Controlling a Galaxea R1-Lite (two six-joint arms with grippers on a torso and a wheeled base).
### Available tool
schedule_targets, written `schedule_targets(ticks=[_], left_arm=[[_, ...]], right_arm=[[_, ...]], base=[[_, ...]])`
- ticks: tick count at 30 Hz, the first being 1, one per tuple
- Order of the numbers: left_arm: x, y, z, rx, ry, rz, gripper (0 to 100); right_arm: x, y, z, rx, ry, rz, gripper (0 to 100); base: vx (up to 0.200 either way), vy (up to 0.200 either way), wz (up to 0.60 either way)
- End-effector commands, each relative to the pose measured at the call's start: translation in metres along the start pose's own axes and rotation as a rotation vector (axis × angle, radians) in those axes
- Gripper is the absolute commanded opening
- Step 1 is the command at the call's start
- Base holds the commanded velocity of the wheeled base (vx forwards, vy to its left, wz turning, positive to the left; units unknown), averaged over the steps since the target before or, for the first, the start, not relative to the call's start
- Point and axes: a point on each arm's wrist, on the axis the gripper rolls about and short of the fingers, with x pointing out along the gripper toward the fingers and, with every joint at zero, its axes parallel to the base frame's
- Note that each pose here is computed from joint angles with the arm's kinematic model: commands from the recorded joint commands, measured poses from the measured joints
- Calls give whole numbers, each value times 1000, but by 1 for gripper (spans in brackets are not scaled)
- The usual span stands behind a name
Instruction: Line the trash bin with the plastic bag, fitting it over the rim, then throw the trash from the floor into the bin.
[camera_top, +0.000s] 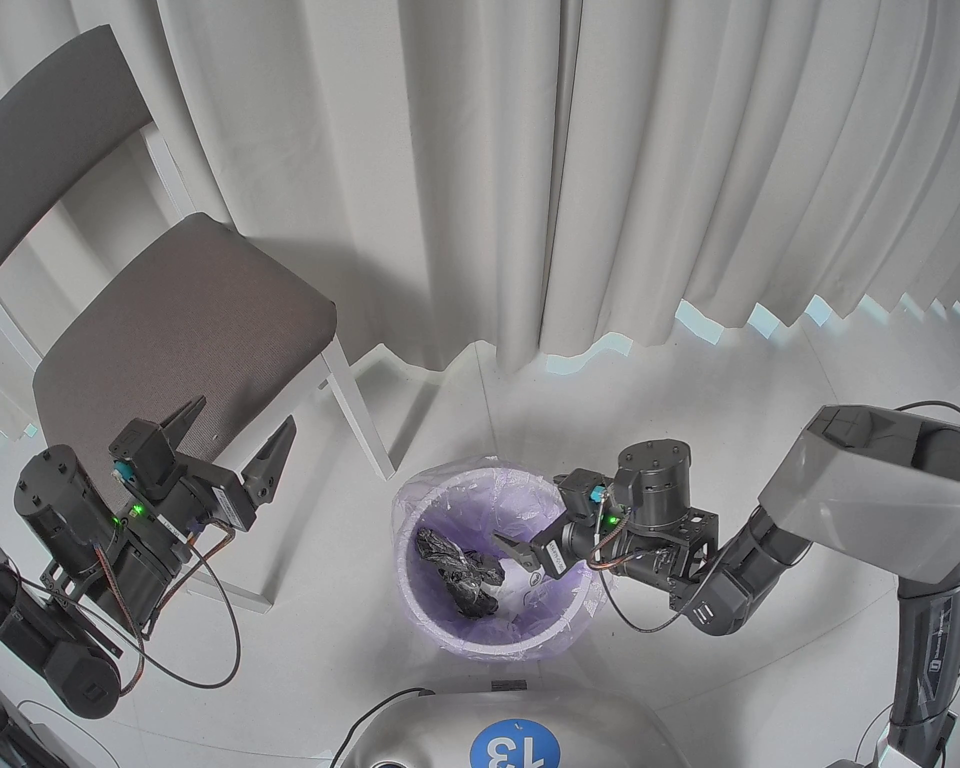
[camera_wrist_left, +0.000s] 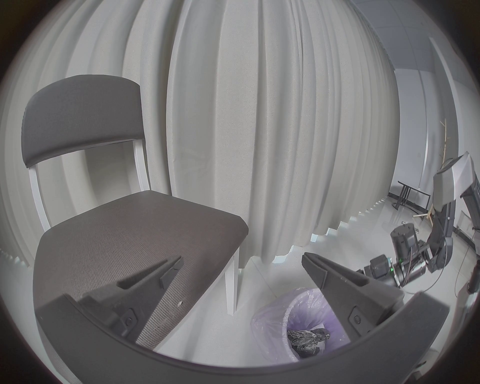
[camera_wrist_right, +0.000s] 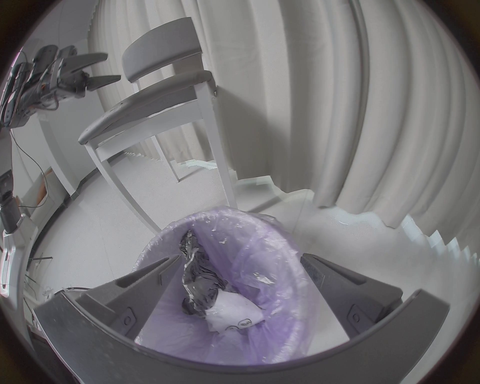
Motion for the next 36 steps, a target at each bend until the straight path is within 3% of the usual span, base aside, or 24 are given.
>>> schedule_targets(ticks=[1,8,14,20,24,29,31,36], left_arm=[[-1,-7,-8,2,31,-31,100],[-10,-21,-19,19,91,-100,100],[-13,-33,-23,22,114,-147,100],[-18,-34,-21,22,107,-162,100],[-23,-37,-16,23,86,-177,100],[-21,-41,-12,20,63,-189,100],[-13,-43,-3,18,15,-167,100],[6,-36,32,36,-145,-3,100]], right_arm=[[-31,-23,6,8,9,-79,100],[-65,-45,-13,28,66,-178,100],[-83,-51,-32,38,-2,-244,100],[-96,-60,-48,81,4,-368,100],[-104,-61,-49,148,-28,-452,100],[-117,-72,-42,171,-63,-534,100],[-125,-76,-32,192,-110,-555,100],[-147,-80,7,198,-277,-582,100]], base=[[0,0,0],[0,0,0],[0,0,0],[0,0,0],[0,0,0],[0,0,0],[0,0,0],[0,0,0]])
